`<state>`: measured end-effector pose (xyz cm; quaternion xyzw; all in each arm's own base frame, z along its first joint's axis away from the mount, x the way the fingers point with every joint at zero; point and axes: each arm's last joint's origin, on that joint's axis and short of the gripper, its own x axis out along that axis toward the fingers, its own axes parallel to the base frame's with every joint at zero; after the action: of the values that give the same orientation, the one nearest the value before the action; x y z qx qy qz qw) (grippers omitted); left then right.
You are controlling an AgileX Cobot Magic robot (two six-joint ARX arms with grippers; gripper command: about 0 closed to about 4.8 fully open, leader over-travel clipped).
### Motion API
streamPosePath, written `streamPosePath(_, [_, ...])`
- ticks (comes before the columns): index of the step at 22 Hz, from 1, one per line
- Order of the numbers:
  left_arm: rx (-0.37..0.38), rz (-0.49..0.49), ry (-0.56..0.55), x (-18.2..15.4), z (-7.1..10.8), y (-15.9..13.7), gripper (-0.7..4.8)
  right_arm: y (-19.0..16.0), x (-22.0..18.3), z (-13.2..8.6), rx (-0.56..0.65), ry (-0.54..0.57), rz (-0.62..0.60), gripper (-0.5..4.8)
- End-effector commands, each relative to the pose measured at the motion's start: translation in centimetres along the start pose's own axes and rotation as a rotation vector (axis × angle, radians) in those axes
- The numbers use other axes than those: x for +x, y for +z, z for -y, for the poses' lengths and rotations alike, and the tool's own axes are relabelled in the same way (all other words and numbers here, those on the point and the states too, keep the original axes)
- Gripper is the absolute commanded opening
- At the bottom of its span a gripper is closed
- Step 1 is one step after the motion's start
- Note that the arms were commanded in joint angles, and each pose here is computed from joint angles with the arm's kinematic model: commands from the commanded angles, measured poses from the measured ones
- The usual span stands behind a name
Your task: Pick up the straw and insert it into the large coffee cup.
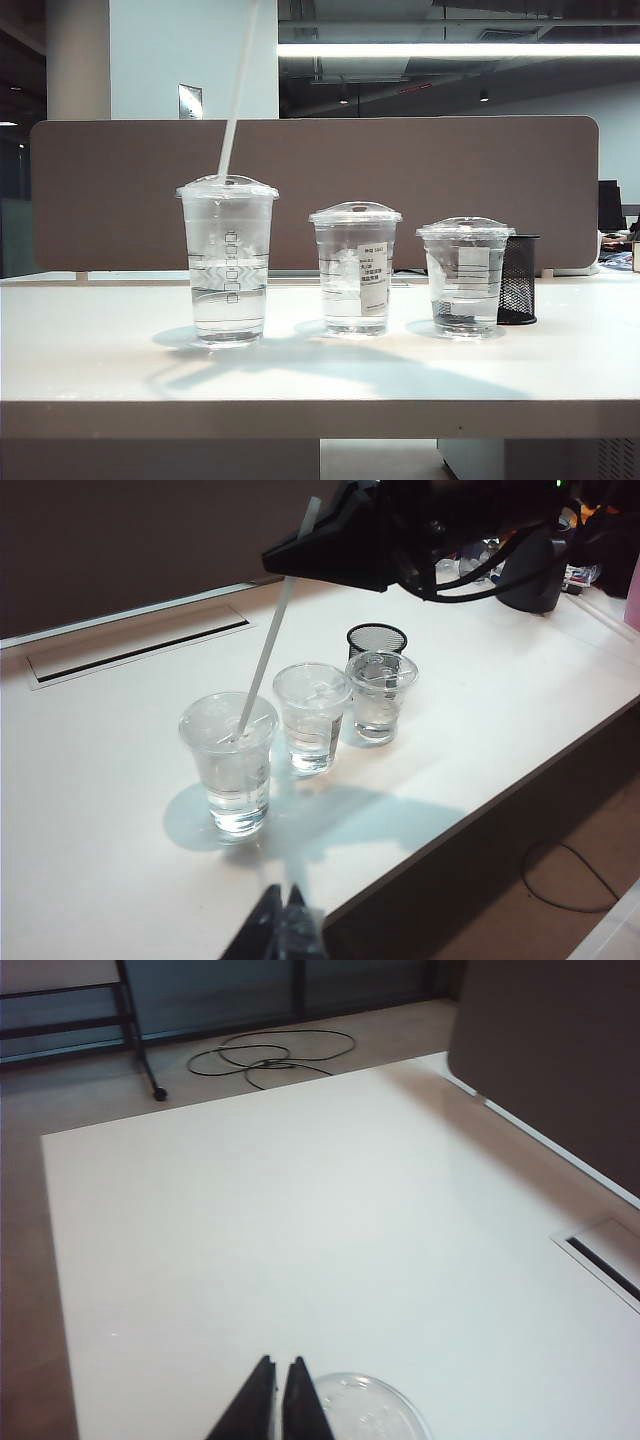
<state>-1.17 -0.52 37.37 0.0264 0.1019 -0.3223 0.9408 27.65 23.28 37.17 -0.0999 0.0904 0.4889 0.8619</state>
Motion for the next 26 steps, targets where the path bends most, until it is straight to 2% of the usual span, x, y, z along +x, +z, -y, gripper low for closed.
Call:
streamPosePath(1, [0.003, 0.010, -0.004, 0.0, 0.0, 0.1, -0.02, 0.3, -0.3, 0.0, -0.007, -0.004, 0.003, 0.21])
streamPosePath(6, [0.003, 0.010, -0.004, 0.0, 0.0, 0.1, -0.02, -0.1, -0.4, -0.2, 0.011, 0.008, -0.047, 0.21])
streamPosePath(13, [0.003, 0.010, -0.004, 0.0, 0.0, 0.1, -0.02, -0.5, 0.2, 0.0, 0.009, 0.006, -0.044, 0.22])
streamPosePath(23, [0.003, 0.010, -0.003, 0.0, 0.0, 0.1, -0.02, -4.4, 5.6, 1.1, 0.024, 0.018, -0.086, 0.55])
streamPosePath(24, [0.003, 0.010, -0.004, 0.0, 0.0, 0.1, -0.02, -4.7, 5.9, 1.1, 0.027, 0.019, -0.094, 0.69])
streamPosePath(26, [0.003, 0.010, -0.004, 0.0, 0.0, 0.1, -0.02, -5.1, 6.2, 1.2, 0.031, 0.021, -0.105, 1.93])
